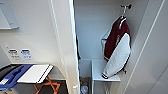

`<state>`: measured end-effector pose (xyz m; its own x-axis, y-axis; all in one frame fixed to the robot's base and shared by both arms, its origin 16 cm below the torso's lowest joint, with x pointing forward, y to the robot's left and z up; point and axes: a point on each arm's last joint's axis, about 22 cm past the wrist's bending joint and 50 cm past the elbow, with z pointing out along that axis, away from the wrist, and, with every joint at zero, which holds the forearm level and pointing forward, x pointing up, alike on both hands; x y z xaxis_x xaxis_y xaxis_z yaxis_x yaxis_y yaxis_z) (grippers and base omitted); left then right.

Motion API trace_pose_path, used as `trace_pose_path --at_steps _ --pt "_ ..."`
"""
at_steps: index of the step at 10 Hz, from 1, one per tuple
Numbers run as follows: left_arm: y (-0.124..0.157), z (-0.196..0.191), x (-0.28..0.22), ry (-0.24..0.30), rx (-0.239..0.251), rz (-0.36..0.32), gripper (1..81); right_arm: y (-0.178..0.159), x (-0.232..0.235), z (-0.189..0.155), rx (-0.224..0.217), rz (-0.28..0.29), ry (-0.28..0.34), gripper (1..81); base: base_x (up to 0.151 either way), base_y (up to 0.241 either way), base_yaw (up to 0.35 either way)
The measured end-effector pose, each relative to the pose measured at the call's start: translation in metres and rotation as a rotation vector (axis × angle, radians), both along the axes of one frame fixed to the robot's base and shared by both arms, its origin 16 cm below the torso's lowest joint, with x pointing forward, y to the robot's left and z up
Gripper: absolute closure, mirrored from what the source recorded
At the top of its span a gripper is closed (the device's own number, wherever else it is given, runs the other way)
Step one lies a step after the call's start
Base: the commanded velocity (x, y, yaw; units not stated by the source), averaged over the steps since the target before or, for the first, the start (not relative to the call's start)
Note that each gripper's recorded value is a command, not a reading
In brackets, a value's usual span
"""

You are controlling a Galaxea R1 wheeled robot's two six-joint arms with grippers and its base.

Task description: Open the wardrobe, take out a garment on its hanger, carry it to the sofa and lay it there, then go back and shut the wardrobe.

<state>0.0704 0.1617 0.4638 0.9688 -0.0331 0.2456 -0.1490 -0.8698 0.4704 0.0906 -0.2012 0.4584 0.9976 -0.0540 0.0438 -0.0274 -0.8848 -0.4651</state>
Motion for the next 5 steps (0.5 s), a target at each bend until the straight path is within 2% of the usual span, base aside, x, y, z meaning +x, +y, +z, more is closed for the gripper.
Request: trace_pose_path --at_steps 2,5 --pt "0.007 -0.013 -0.013 0.020 0.048 0.002 1.0 0.013 -0.011 -0.012 -0.022 0.005 0.015 1.0 0.000 0.000 0.000" --pt "-0.007 -0.019 -0.022 0.030 0.057 0.001 1.0 0.011 -0.029 -0.030 -0.090 0.012 0.033 1.0 0.000 0.000 0.000"
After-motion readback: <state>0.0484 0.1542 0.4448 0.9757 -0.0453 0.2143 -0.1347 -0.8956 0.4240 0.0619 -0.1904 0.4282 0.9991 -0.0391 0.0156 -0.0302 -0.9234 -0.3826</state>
